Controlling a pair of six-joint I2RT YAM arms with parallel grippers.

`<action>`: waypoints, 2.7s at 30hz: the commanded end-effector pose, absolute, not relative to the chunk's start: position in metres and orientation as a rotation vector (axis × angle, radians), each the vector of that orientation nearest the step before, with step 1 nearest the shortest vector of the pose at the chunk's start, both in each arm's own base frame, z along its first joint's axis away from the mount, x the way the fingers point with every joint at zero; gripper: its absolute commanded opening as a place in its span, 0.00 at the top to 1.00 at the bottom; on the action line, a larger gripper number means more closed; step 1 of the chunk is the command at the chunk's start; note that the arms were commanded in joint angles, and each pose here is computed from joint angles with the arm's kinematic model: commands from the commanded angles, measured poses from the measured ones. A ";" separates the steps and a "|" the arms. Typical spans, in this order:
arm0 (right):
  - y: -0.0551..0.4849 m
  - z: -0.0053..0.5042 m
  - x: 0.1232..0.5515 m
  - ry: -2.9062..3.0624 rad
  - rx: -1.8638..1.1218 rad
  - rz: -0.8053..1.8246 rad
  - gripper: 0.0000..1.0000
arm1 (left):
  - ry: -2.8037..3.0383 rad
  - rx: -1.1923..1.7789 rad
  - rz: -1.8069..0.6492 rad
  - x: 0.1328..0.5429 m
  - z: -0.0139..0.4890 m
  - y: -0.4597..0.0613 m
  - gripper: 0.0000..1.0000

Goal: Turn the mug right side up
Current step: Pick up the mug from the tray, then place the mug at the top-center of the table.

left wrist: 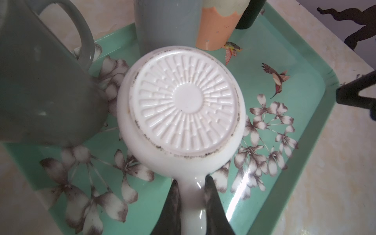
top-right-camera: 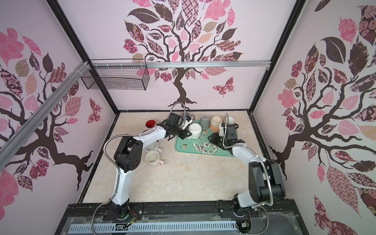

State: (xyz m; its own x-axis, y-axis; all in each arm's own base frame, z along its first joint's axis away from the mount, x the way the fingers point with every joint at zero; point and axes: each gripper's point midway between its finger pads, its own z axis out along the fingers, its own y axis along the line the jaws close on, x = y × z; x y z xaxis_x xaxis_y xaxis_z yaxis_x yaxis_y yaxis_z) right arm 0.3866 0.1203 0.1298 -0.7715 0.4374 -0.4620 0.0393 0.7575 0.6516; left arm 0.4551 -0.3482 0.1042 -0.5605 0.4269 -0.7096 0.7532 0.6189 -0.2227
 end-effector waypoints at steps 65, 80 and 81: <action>0.270 0.314 0.419 1.614 0.165 1.983 0.96 | 1.591 0.011 -1.793 0.399 0.322 -0.300 1.00; 0.287 0.287 0.470 1.903 0.001 1.356 1.00 | 1.972 -0.056 -1.244 0.392 0.257 -0.208 0.43; 0.290 0.283 0.475 1.919 -0.021 1.301 1.00 | 1.970 -0.064 -1.223 0.391 0.257 -0.200 0.43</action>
State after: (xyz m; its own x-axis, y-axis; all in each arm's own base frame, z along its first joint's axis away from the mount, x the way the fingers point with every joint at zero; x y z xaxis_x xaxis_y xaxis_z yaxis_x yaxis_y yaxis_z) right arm 0.4597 0.2854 0.2648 -0.7840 0.4488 -0.4288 -0.3005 0.3301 0.8948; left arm 0.3971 -0.2221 0.2913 -0.6687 -0.4650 -0.5802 0.4034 0.4287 -0.8084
